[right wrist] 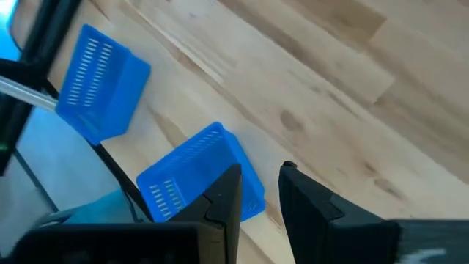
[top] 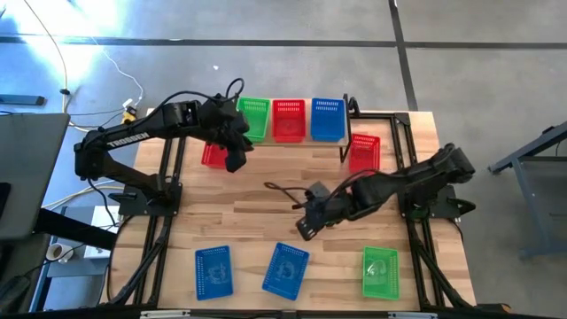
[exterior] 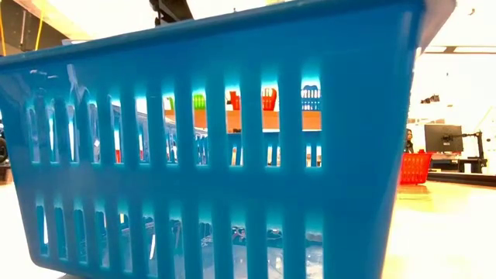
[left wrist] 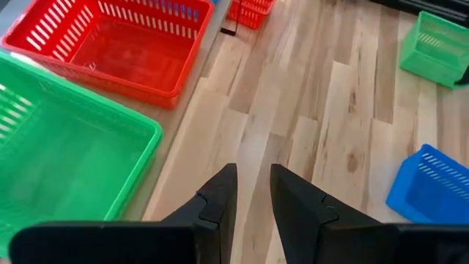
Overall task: Stack baskets on shelf by color
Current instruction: Stack the right blue bin on top of the blue bin on the shelf
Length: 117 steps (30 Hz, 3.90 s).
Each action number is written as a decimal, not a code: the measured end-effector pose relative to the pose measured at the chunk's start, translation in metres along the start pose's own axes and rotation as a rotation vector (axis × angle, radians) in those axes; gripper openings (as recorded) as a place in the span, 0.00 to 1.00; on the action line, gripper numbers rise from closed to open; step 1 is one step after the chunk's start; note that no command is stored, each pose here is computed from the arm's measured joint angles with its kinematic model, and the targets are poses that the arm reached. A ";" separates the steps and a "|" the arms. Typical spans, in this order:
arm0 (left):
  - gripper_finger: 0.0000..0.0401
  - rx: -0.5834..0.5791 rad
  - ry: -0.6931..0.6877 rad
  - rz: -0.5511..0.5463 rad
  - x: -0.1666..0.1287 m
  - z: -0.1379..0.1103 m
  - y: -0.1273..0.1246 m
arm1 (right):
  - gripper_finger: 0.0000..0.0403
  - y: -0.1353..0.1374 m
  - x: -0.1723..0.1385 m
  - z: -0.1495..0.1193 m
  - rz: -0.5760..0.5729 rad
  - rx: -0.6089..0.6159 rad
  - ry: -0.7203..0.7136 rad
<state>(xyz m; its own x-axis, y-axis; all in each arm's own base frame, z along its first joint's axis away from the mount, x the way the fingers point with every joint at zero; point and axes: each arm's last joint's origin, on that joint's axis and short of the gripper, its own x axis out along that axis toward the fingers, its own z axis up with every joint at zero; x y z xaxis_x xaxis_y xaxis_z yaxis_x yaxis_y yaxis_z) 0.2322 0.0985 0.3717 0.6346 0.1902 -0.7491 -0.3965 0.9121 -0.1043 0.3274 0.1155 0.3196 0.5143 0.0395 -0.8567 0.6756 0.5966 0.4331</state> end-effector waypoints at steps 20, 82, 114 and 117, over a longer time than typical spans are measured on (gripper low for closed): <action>0.19 -0.034 -0.003 0.005 0.000 0.000 0.000 | 0.20 0.022 0.052 -0.050 -0.036 0.238 0.211; 0.19 -0.007 -0.005 0.004 0.000 0.001 0.000 | 0.20 0.032 0.123 -0.106 -0.130 0.644 0.137; 0.19 0.020 -0.004 0.004 0.000 0.000 0.000 | 0.01 0.025 0.144 -0.102 -0.178 0.473 0.157; 0.19 0.020 -0.003 0.004 0.000 0.000 0.000 | 0.01 0.026 0.134 -0.097 -0.161 0.441 0.122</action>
<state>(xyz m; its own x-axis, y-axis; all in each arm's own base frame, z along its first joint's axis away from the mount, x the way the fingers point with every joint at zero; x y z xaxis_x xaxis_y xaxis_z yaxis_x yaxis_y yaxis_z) 0.2324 0.0991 0.3718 0.6349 0.1954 -0.7475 -0.3862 0.9182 -0.0880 0.3627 0.2145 0.1885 0.3372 0.0841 -0.9377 0.9145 0.2074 0.3475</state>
